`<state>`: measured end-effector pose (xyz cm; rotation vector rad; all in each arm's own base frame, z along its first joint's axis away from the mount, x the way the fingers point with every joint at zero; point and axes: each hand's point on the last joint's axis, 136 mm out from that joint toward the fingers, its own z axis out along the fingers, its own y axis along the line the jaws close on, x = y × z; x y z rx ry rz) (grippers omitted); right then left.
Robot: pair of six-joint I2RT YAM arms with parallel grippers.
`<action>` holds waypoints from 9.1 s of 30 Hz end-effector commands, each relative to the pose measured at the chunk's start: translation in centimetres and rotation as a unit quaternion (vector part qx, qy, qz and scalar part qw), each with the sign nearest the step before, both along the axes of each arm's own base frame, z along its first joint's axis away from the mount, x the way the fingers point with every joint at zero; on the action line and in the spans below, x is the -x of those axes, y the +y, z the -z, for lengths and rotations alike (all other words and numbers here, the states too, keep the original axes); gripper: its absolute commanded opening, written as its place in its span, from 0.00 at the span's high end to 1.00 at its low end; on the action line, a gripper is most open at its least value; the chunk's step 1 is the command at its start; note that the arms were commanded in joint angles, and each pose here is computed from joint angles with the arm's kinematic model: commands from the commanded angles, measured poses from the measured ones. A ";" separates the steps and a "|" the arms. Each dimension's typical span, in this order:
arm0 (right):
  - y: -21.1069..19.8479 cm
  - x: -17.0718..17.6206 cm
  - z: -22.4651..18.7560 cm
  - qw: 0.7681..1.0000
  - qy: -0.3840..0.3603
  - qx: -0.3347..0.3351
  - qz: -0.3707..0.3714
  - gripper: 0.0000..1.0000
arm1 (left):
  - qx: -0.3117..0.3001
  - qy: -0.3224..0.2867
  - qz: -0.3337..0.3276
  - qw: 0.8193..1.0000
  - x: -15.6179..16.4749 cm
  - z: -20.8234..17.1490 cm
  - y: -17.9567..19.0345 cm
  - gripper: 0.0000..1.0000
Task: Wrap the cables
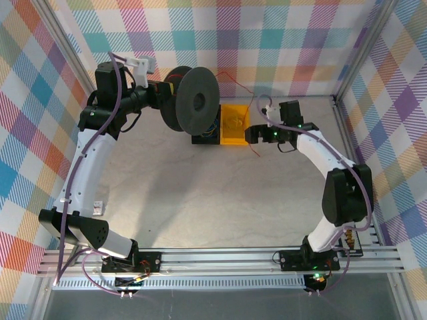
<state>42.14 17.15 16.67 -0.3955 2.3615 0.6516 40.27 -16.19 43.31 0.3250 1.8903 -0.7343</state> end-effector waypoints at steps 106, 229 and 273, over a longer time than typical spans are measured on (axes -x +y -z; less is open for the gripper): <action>9.7 1.9 -28.5 0.923 -0.262 -0.062 -0.275 1.00 | -0.349 0.070 0.087 0.931 7.0 16.5 -4.1 1.00; 2.0 9.8 -3.6 0.993 -0.024 -0.051 -0.108 0.31 | -0.127 -0.129 0.140 0.973 8.2 2.2 -10.0 1.00; 1.4 7.0 6.4 0.973 0.212 0.026 -0.082 0.38 | -0.135 -0.172 0.274 0.936 12.3 2.1 -12.0 1.00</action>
